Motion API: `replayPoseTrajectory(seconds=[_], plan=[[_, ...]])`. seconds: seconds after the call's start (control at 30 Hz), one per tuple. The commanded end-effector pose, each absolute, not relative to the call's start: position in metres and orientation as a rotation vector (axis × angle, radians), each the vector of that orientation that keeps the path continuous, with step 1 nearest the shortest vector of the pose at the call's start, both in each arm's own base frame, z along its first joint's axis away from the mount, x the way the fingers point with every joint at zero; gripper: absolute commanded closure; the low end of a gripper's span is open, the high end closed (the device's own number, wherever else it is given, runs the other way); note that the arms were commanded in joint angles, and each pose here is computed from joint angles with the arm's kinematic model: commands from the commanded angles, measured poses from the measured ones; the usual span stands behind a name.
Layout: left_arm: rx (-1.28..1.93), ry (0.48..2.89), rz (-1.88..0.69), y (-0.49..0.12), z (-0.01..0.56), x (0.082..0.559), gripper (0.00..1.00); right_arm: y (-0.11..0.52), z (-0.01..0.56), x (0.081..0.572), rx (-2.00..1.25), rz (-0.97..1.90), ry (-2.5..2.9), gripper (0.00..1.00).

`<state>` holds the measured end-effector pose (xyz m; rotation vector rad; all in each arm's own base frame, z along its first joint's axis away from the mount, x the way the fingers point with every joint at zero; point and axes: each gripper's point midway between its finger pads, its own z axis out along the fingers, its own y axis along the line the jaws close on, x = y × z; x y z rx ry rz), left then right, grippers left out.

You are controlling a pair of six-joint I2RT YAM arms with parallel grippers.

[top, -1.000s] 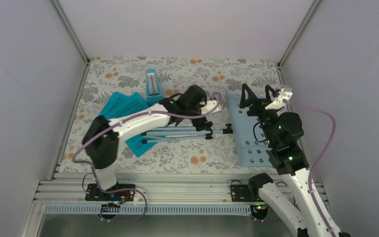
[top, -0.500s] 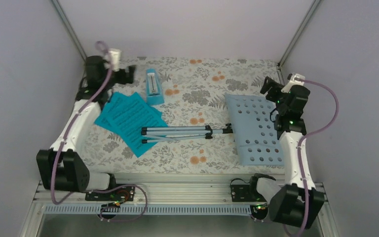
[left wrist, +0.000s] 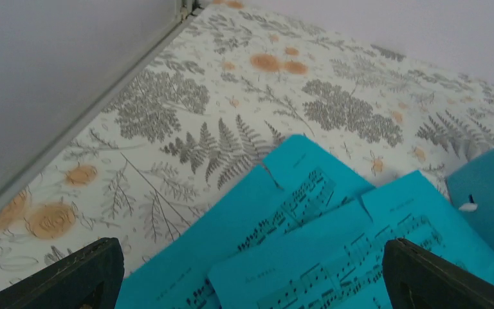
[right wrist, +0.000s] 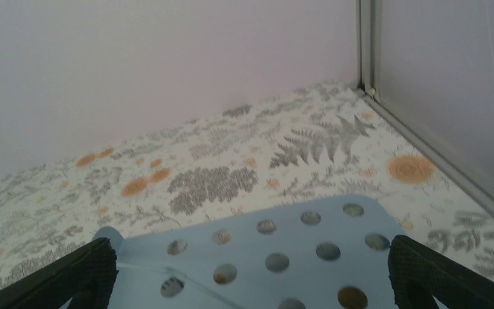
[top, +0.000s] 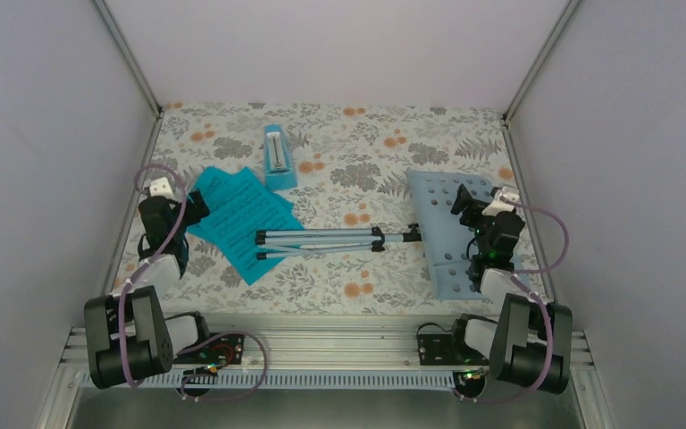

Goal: Pack up the instrument practice props

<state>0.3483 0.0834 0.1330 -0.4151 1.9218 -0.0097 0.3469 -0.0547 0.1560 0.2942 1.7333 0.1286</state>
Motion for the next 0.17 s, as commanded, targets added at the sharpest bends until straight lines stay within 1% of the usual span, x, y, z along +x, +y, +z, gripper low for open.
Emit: replayPoseTrajectory(seconds=[0.0,0.13], plan=[[-0.329,1.717,-0.015,0.0772,0.1707,0.3596,0.0,-0.0545,0.1993,0.353,0.218,0.078,1.539,0.0],[-0.298,1.726,0.027,0.0742,0.1632,0.3589,0.0,-0.0454,0.1918,0.3567,0.183,0.084,1.548,0.0]])
